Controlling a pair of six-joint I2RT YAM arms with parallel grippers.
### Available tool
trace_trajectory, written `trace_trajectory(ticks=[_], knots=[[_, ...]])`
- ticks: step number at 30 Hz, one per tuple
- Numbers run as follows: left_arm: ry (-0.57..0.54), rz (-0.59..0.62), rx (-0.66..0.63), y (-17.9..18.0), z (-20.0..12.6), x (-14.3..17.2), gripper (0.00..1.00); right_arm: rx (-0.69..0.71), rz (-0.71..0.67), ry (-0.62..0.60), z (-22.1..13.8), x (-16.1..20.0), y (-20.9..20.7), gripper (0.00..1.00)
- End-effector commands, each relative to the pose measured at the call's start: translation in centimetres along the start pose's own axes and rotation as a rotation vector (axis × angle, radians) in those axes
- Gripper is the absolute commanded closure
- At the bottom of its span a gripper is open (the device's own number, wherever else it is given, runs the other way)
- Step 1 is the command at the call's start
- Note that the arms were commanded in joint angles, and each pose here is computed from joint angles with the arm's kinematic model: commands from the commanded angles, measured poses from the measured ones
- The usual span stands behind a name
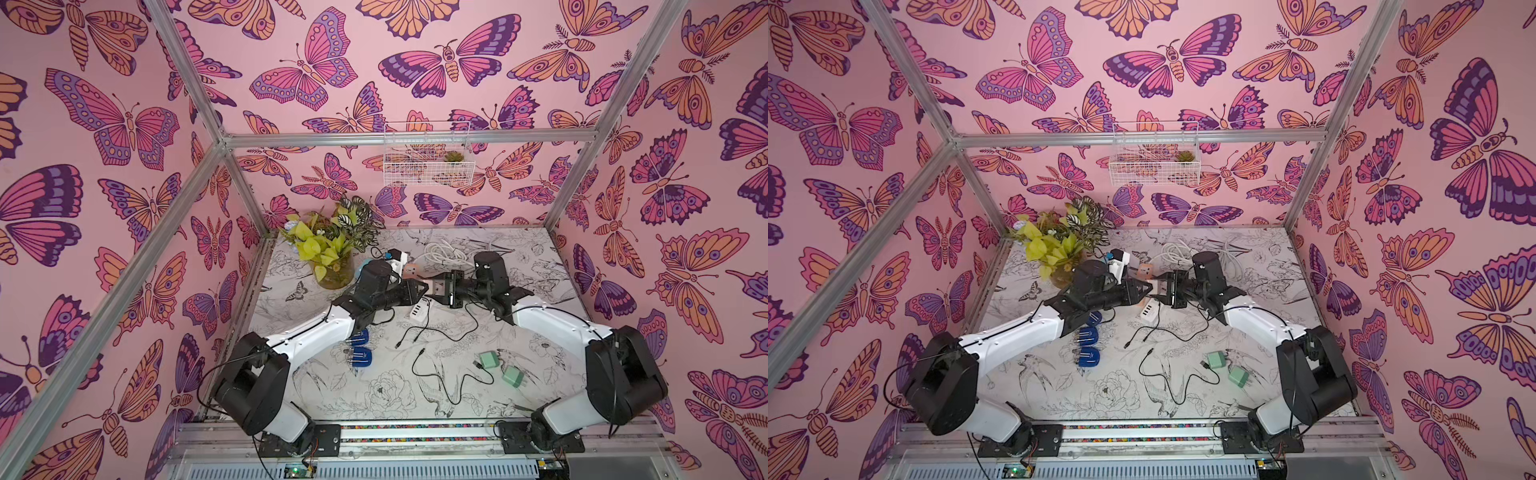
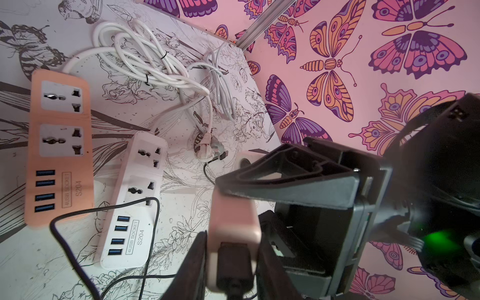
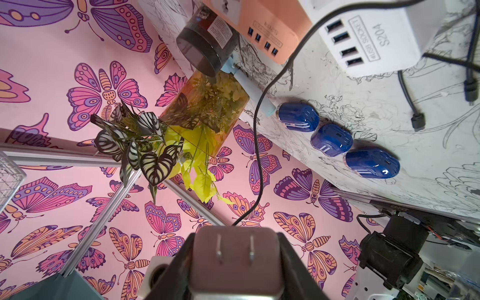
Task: Charge the electric shaver
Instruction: Insert the plug into the socket.
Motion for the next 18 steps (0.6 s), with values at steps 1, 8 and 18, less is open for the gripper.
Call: trace_trajectory(ticks=[1, 8, 18], knots=[[0.004, -0.020, 0.017, -0.59, 0.68, -0.04, 0.65, -0.043, 0.003, 0.089, 0.49, 2.35, 1.12, 1.00], [0.011, -0.016, 0.013, -0.40, 0.84, 0.16, 0.72, -0.046, 0.003, 0.093, 0.57, 2.45, 1.20, 1.00], [0.019, 0.004, 0.004, -0.61, 1.29, 0.30, 0.97, -0.059, 0.018, 0.098, 0.70, 2.48, 1.16, 0.91]])
Point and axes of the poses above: each gripper's point midway between its finger pads, its own z axis out along the fingers, its own y axis along the line the jaws close on, x = y × z, the point moved 5 cm from there along -z, back along the fingers, and after that the axes turned 3 degrees about -z, right-handed, at the moved point
